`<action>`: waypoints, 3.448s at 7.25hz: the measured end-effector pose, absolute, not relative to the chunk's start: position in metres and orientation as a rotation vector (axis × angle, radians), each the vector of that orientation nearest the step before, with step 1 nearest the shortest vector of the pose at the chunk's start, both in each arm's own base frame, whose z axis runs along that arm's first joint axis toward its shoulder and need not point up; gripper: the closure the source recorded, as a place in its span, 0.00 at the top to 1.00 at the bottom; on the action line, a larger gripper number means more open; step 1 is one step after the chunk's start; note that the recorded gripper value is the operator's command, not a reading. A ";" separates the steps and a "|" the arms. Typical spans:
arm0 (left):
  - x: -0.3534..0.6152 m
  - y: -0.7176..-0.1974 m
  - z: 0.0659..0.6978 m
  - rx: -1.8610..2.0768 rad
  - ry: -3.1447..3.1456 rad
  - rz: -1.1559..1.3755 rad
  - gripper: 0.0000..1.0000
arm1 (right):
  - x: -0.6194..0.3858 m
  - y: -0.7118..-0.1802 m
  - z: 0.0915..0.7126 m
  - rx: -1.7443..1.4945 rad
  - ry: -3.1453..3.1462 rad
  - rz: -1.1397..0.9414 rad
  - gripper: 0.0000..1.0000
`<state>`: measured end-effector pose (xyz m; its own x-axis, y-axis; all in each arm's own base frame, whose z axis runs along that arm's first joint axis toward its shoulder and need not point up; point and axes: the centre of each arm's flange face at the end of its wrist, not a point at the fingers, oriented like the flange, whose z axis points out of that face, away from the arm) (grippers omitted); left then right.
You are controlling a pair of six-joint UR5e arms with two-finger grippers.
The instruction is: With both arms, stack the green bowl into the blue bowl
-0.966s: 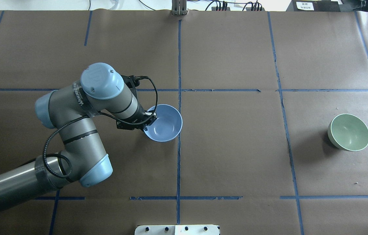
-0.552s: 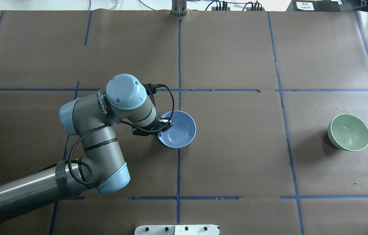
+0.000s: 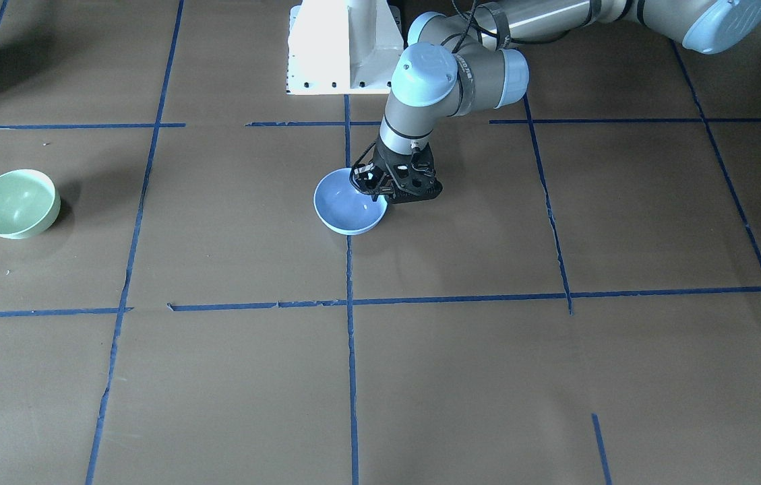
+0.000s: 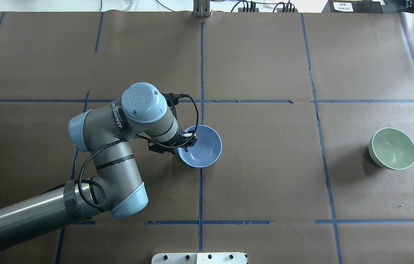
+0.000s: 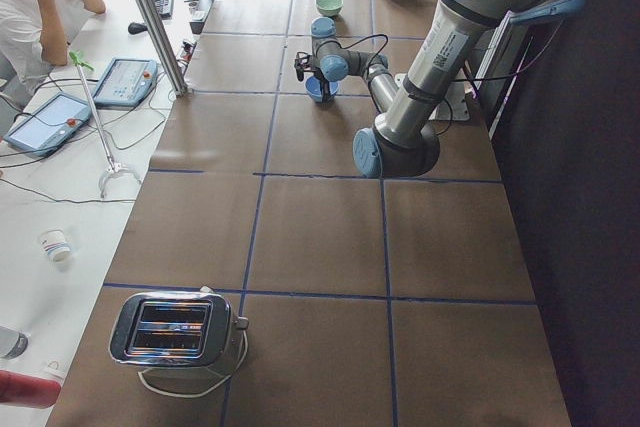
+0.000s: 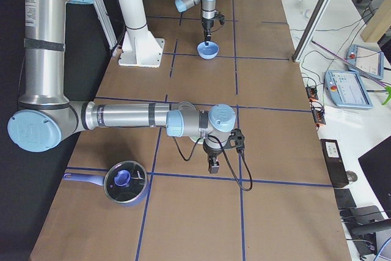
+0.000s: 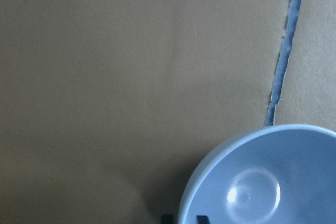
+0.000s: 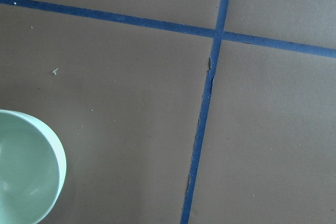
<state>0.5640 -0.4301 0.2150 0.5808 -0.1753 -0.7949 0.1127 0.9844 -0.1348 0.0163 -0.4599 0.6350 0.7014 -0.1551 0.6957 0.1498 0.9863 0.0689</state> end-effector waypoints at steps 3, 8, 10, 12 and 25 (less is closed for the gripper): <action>0.433 -0.474 0.252 -0.029 0.853 0.032 1.00 | 0.013 -0.471 0.619 0.067 -0.777 -0.183 1.00; 0.043 -0.497 0.512 0.081 0.689 0.274 1.00 | -0.021 -0.474 0.559 0.118 -0.801 -0.160 1.00; -0.038 -0.457 0.594 0.055 0.774 0.270 1.00 | -0.037 -0.472 0.549 0.109 -0.808 -0.138 0.99; -0.053 -0.447 0.611 0.063 0.828 0.267 1.00 | -0.065 -0.454 0.569 0.124 -0.840 -0.069 0.99; -0.055 -0.449 0.603 0.075 0.837 0.255 1.00 | -0.239 -0.462 0.517 0.096 -0.991 0.066 0.00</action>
